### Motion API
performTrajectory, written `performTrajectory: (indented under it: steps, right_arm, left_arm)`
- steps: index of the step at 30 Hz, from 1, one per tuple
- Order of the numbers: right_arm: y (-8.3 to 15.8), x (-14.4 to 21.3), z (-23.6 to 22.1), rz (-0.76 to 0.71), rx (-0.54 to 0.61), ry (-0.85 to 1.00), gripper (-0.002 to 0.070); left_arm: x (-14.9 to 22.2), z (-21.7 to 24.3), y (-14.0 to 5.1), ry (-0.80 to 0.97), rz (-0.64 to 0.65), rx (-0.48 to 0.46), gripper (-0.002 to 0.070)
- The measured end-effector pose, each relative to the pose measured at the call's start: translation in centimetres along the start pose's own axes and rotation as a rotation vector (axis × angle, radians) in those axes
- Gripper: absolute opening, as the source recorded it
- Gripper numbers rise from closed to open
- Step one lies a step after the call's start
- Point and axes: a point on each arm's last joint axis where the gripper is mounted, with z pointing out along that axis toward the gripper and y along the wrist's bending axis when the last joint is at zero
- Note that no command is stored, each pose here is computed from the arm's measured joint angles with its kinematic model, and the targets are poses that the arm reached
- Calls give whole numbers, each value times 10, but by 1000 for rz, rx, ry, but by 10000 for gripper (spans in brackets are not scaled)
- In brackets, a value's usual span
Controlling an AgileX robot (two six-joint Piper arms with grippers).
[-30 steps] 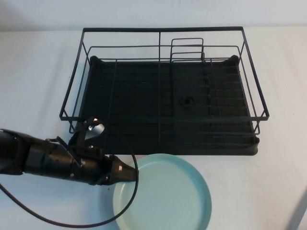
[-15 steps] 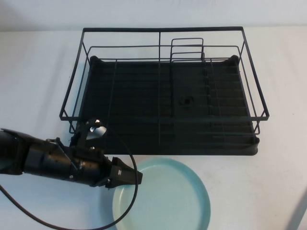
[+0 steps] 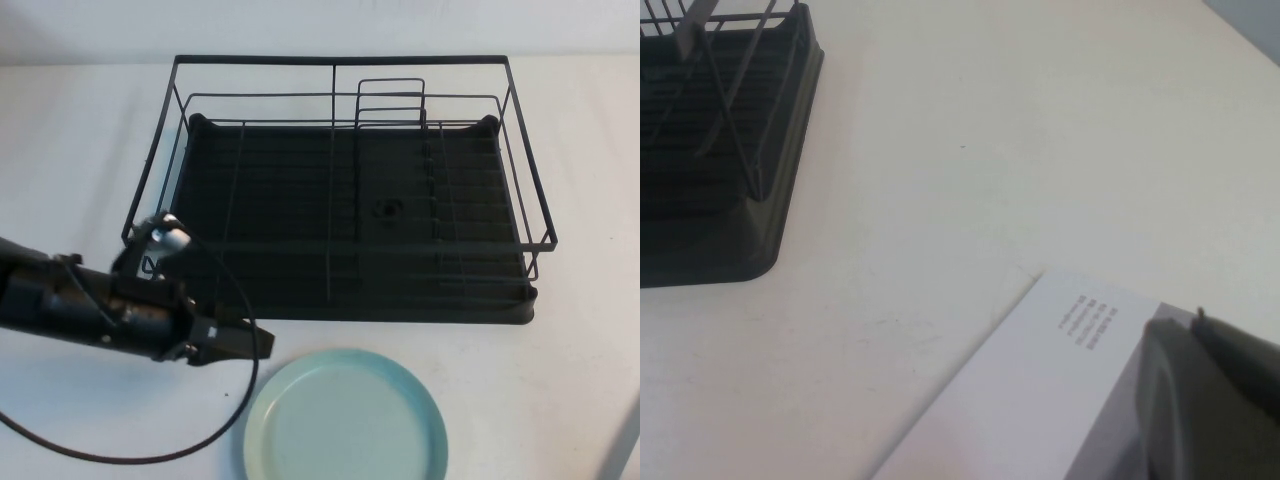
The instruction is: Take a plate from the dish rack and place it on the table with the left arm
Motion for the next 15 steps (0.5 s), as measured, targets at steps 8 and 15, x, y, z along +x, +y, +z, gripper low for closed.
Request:
performTrajectory:
  steps: [8,15]
  right_arm:
    - [0,0,0,0,0,0,-20]
    - [0,0,0,0,0,0,-20]
  left_arm:
    - [-8,-46,-35,-48,187,-123,101]
    - [-10,-90,-84,-138,365,-382,6]
